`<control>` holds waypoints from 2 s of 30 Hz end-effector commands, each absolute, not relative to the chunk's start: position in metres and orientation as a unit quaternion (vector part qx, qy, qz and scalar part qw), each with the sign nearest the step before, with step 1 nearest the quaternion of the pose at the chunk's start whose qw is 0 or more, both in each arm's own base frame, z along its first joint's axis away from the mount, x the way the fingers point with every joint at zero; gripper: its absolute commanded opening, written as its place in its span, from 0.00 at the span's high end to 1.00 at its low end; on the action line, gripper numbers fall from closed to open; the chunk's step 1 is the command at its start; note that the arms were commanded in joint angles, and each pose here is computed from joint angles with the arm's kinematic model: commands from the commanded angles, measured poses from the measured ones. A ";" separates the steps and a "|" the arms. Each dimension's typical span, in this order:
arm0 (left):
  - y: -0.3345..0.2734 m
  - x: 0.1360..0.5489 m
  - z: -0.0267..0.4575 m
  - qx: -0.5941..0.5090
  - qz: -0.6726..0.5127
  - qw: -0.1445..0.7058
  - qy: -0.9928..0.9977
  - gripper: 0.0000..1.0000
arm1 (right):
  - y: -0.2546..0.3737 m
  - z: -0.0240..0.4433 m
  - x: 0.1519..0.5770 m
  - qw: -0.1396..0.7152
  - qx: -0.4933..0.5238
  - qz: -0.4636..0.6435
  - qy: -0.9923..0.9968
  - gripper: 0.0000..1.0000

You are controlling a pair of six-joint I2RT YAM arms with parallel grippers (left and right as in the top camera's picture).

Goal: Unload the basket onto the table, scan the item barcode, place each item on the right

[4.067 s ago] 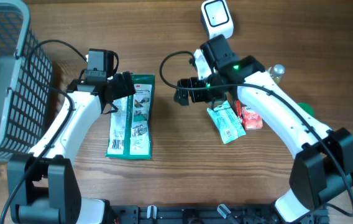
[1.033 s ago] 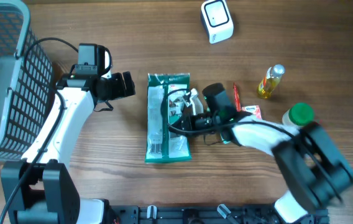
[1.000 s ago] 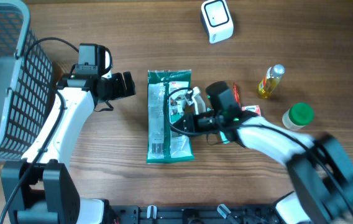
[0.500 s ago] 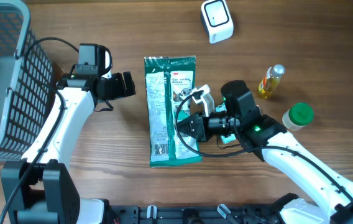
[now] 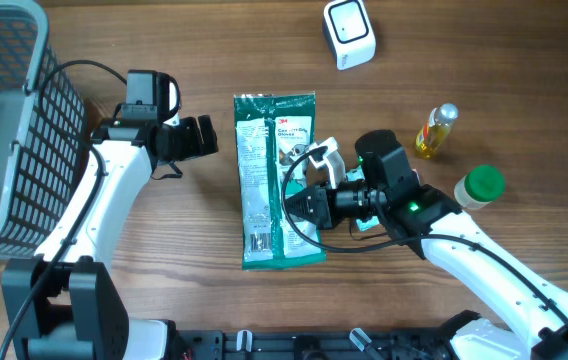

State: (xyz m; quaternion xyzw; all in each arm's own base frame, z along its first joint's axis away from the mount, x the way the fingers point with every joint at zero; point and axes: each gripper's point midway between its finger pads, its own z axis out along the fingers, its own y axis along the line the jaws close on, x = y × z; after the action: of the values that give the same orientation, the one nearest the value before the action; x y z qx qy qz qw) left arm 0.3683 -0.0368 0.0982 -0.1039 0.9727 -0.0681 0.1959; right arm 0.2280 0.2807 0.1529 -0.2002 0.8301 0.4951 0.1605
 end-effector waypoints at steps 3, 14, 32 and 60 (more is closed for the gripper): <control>-0.034 0.369 0.099 -0.099 -0.060 0.199 0.973 0.00 | 0.280 0.158 0.228 0.173 -0.211 0.495 0.825 0.96; -0.034 0.369 0.099 -0.099 -0.060 0.199 0.973 0.00 | 0.280 0.158 0.229 0.173 -0.211 0.495 0.825 0.96; -0.034 0.369 0.099 -0.099 -0.060 0.199 0.973 0.00 | 0.280 0.158 0.229 0.173 -0.211 0.495 0.825 0.96; -0.034 0.369 0.099 -0.099 -0.060 0.199 0.973 0.00 | 0.172 0.357 0.399 0.448 -0.383 -0.148 0.795 0.96</control>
State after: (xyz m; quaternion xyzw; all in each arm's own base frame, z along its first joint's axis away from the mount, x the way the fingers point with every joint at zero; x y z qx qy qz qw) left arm 0.3679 -0.0355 0.0979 -0.1048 0.9730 -0.0642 0.1955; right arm 0.3680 0.1913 0.3626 -0.3538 0.8165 -0.0206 0.4558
